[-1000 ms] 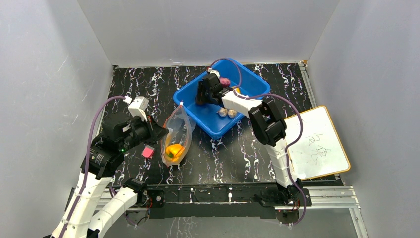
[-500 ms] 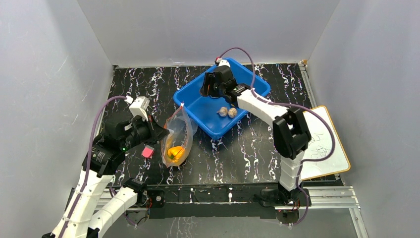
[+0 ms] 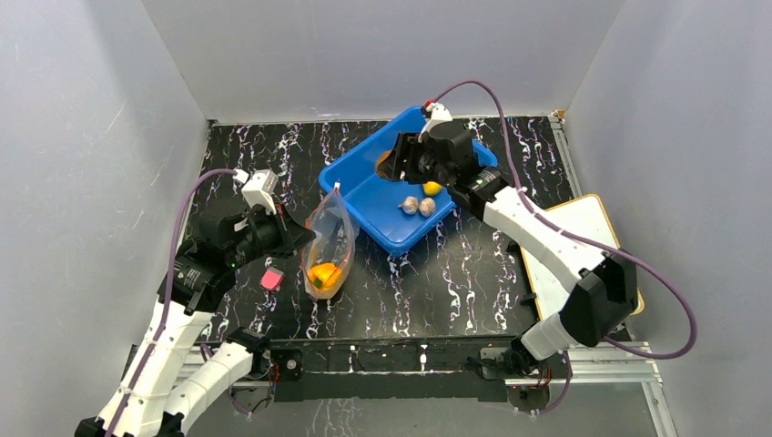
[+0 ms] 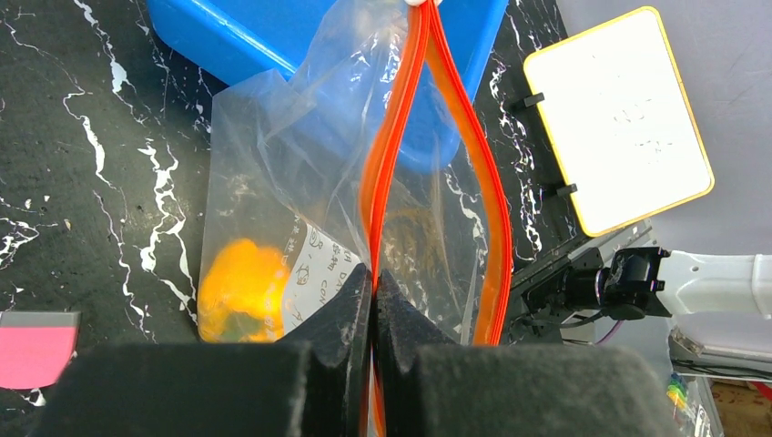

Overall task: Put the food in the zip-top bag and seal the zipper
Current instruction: Place the fake fruit in the zipper food storage bag.

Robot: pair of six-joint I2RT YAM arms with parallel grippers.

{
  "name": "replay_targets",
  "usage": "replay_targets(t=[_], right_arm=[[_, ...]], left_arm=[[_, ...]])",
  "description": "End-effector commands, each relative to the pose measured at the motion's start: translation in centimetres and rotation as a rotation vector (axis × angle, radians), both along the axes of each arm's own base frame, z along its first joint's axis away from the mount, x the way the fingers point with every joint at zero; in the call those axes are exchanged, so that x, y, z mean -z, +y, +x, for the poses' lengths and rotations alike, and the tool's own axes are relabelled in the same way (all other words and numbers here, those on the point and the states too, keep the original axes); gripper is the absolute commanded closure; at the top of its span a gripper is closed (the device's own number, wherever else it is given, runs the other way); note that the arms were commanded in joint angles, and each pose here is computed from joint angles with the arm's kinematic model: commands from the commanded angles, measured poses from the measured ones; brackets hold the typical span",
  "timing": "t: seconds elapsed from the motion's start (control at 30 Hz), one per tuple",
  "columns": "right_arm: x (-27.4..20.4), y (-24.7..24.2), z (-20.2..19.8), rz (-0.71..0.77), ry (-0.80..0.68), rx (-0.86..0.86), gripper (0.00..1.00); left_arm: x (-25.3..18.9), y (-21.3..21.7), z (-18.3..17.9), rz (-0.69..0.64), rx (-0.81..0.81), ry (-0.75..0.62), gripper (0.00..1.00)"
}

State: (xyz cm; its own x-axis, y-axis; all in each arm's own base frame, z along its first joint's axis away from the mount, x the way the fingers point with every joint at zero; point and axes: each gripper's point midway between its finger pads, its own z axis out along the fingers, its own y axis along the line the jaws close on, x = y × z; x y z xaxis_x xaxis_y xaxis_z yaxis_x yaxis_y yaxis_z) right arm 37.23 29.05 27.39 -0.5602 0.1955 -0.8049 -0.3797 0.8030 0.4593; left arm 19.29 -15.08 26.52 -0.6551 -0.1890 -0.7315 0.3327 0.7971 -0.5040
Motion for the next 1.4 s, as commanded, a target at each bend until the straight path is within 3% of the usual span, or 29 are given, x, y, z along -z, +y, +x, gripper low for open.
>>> replay_targets(t=[0.0,0.3,0.7,1.13,1.37], right_arm=[[-3.5,1.8,-3.8,0.078,-0.054,-0.110,0.58],[-8.0,4.3,-9.5,0.230,-0.068,-0.220,0.57],[-7.9,8.6,-15.8,0.222,-0.049,-0.318,0.56],[-3.8,9.6,-15.9,0.054,-0.005,-0.308,0.47],[-3.2,10.1,-15.9,0.011,-0.001,-0.337,0.35]], left_arm=[[-0.9,-0.5,0.7,-0.027,0.008,-0.026,1.00],[-0.1,-0.5,1.0,-0.010,0.002,-0.008,1.00],[0.0,-1.0,1.1,-0.046,0.001,0.016,1.00],[-0.4,-1.6,1.0,-0.081,0.015,0.023,1.00],[-0.4,-1.7,1.1,-0.087,0.017,0.025,1.00]])
